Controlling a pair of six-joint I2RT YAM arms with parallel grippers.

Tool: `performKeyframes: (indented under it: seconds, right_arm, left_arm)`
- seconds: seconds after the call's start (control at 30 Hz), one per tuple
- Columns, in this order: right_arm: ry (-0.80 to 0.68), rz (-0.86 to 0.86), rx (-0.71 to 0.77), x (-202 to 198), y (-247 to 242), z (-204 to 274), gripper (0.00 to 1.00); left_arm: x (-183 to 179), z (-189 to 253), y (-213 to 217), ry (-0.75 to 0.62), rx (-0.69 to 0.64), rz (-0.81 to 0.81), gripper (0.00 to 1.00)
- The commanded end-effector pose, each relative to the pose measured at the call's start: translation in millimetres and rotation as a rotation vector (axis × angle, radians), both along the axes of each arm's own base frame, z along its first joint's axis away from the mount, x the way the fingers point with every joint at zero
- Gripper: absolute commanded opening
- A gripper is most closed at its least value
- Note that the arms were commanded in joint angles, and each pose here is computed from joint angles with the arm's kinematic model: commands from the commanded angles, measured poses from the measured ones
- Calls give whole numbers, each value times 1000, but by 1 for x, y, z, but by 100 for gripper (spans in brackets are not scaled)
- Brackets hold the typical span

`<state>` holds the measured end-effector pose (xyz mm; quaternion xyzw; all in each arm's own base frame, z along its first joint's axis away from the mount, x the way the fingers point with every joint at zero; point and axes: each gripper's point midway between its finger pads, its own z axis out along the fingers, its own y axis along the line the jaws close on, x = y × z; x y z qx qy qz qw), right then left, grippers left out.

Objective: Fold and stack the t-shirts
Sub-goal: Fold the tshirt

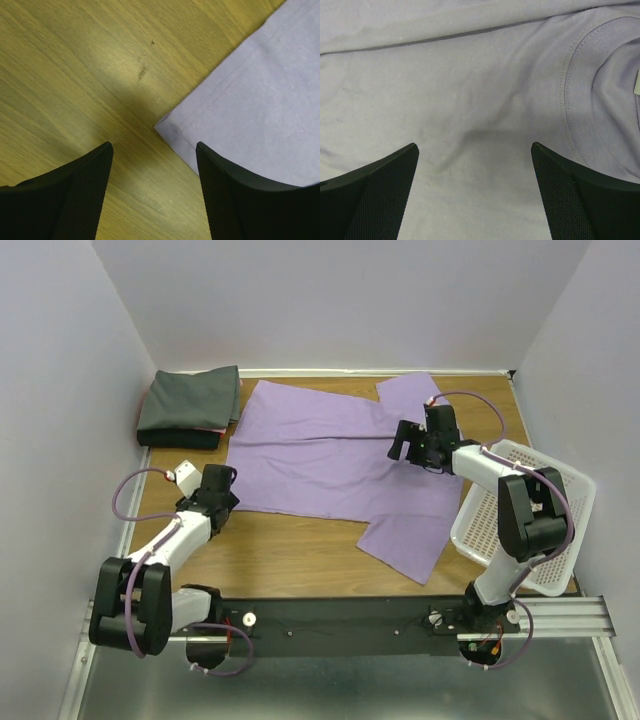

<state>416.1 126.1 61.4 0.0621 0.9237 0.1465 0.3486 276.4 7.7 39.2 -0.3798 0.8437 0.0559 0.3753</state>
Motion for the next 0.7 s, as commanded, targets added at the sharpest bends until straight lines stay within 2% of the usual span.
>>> performKeyframes:
  seconds: [0.0, 0.13, 0.53, 0.67]
  right_arm:
    - [-14, 2, 26, 2, 1, 3, 100]
    - [-15, 2, 29, 1, 0, 3, 100]
    - [-19, 1, 32, 0, -1, 3, 100]
    - [-18, 0, 31, 0, -1, 2, 100]
  left_arm:
    - [1, -8, 3, 18, -18, -10, 72]
    - [7, -9, 8, 38, 0, -11, 66]
    - [14, -22, 4, 69, -46, -51, 63]
    - [14, -27, 2, 88, -57, -65, 54]
